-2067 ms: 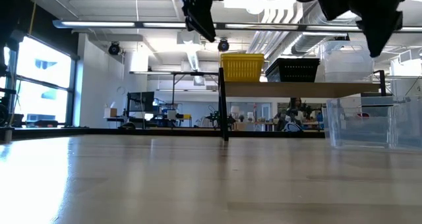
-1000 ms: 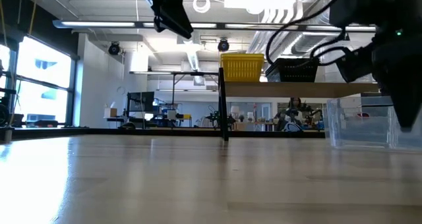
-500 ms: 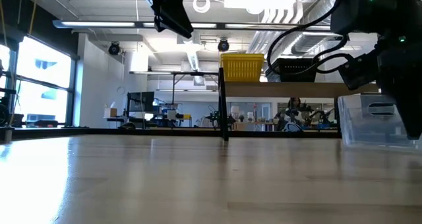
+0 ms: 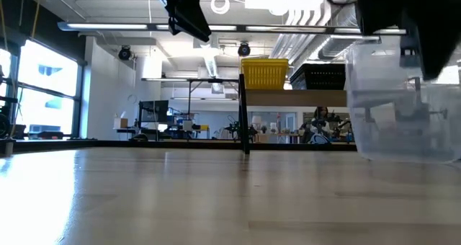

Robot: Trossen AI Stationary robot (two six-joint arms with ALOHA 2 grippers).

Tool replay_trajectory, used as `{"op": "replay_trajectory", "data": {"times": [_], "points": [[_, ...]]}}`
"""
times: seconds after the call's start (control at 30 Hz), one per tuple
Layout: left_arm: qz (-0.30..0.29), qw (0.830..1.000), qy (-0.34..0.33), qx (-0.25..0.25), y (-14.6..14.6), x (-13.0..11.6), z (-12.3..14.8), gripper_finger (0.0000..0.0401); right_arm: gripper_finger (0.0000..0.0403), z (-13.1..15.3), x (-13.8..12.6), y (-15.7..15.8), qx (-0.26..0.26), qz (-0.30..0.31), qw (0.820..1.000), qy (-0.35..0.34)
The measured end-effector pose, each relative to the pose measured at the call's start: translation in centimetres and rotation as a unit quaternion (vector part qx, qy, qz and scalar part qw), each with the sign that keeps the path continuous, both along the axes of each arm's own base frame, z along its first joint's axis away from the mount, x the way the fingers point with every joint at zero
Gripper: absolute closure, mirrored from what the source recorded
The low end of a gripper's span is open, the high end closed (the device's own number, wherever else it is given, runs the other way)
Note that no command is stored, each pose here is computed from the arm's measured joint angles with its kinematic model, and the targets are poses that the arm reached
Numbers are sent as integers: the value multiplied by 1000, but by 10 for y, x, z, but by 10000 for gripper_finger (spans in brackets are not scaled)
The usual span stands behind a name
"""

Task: Stack baskets on shelf by color
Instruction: Stack the transparent bin on top of the other stacked transparent bins on the shelf

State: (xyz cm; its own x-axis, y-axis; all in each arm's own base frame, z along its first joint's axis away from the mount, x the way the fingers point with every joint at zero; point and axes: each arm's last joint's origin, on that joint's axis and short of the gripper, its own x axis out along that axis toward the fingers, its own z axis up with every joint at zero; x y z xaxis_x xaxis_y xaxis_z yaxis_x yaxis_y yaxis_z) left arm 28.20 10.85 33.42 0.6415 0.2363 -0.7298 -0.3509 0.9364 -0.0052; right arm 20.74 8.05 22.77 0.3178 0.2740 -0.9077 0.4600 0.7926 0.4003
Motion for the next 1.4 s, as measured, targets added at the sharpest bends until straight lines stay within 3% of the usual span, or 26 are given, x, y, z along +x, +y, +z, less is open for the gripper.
{"op": "replay_trajectory", "data": {"times": [0.3,0.57,0.8,1.03,1.4], "points": [[-10,1000,3,8,0,0,0,279,402,60,8,16,-27,22,996,-85],[-12,1000,4,11,0,0,0,279,403,112,2,7,-138,45,980,-139],[-12,1000,4,11,0,0,0,279,403,153,-20,-17,-280,55,946,-152],[-12,1000,4,11,0,0,0,279,403,190,-47,-44,-380,77,907,-163],[-12,1000,4,11,0,0,0,279,403,228,-83,-86,-479,138,862,-96]]}}
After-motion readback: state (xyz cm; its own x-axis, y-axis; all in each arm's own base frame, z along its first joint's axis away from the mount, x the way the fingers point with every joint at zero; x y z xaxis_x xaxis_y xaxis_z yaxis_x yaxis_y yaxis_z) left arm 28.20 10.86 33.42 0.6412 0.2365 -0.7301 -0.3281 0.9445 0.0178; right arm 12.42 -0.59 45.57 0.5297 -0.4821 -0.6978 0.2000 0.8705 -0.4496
